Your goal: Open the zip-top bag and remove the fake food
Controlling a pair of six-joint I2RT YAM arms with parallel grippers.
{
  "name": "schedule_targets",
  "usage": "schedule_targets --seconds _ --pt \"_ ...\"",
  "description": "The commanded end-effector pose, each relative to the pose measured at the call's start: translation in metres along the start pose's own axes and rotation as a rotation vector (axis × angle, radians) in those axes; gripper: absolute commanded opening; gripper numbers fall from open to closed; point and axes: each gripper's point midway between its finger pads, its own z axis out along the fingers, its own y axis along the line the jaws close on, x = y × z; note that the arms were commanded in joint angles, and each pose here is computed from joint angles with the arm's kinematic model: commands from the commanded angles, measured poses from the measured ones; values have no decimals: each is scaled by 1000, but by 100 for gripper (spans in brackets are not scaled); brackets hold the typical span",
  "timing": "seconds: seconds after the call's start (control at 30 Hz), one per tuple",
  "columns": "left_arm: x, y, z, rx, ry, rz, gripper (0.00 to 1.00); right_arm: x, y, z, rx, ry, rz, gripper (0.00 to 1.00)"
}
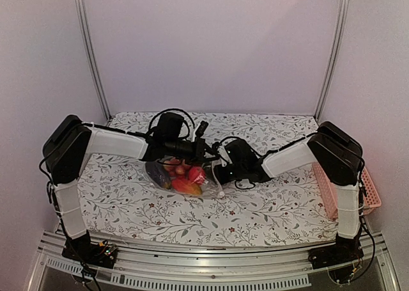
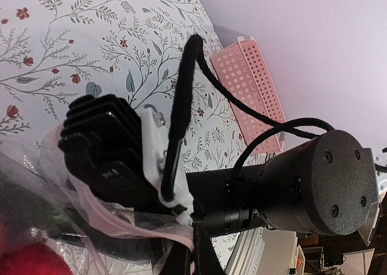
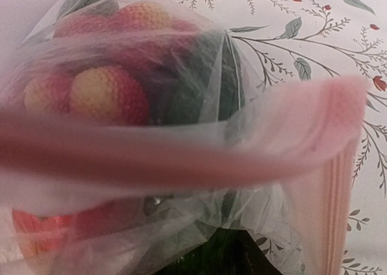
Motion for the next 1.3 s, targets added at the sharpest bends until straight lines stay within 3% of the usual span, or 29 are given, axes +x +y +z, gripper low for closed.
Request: schedule_targets --seconds 0.0,0.17,0.4,0.83,1.03,1.27 --pt "2 12 2 -5 -2 -10 0 40 -23 -5 110 112 -10 28" --pt "1 25 1 -33 -9 -25 0 13 -10 -33 92 67 -32 18" --pt "0 37 4 -54 -16 -39 0 -15 10 -71 42 33 -65 14" --pt "-1 52 6 -74 -16 -51 0 59 -18 -132 103 241 -71 13" --pt "-4 52 9 -56 -10 -53 0 50 -35 -178 142 184 15 13" --pt "-4 52 11 -44 -7 -59 0 28 -107 -246 326 38 251 12"
